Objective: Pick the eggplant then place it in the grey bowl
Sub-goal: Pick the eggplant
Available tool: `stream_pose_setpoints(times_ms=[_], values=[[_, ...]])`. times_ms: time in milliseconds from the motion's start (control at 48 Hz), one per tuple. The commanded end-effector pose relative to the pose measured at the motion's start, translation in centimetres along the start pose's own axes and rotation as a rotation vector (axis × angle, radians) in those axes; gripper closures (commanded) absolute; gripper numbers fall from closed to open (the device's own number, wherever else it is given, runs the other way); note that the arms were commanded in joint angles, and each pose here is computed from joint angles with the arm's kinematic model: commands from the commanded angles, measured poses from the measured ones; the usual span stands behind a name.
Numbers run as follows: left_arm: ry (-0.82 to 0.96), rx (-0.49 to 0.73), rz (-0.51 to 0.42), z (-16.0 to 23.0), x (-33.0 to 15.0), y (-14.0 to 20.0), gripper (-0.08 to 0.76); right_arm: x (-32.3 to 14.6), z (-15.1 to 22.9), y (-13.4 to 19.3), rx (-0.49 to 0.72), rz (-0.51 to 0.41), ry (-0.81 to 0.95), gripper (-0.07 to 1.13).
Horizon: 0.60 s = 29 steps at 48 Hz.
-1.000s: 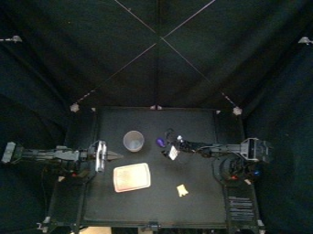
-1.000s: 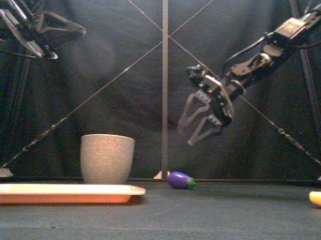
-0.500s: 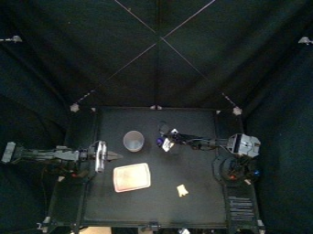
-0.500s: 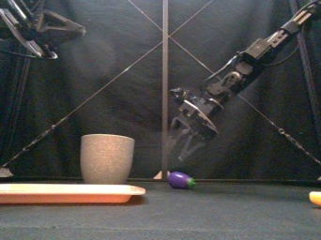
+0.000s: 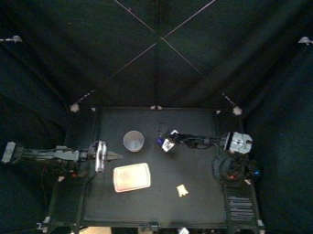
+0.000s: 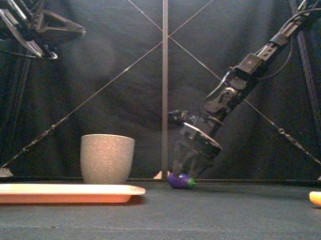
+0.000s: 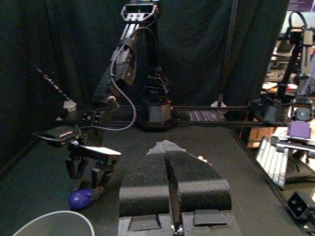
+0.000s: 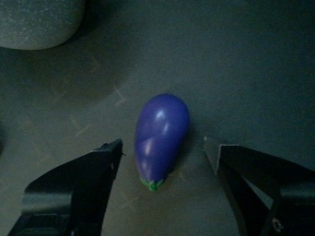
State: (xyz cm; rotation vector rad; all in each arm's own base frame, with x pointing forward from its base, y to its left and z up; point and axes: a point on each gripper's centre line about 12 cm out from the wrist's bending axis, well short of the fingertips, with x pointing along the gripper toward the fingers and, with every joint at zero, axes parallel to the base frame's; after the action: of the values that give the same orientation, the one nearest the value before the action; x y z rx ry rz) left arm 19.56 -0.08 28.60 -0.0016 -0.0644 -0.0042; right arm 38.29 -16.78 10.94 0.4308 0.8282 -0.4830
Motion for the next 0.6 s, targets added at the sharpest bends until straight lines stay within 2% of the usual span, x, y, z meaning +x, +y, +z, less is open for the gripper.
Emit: stream_pose_setpoints(times_ms=[21,396,500,604], values=[[-0.015,0.001,-0.004,0.6,0.2,-0.1,0.7,-0.3,1.5,0.3,0.0,0.009,-0.039,0.04],[-0.015,0.003,-0.004,0.6,0.2,-0.1,0.7,0.8,1.2,0.4,0.0,0.006,-0.022,0.07],[-0.015,0.003,-0.004,0.6,0.2,-0.1,0.701,0.9,1.1,0.4,-0.003,0.007,-0.02,0.17],[-0.015,0.003,-0.004,0.6,0.2,-0.1,0.7,0.8,1.2,0.6,-0.005,0.009,-0.024,0.37]])
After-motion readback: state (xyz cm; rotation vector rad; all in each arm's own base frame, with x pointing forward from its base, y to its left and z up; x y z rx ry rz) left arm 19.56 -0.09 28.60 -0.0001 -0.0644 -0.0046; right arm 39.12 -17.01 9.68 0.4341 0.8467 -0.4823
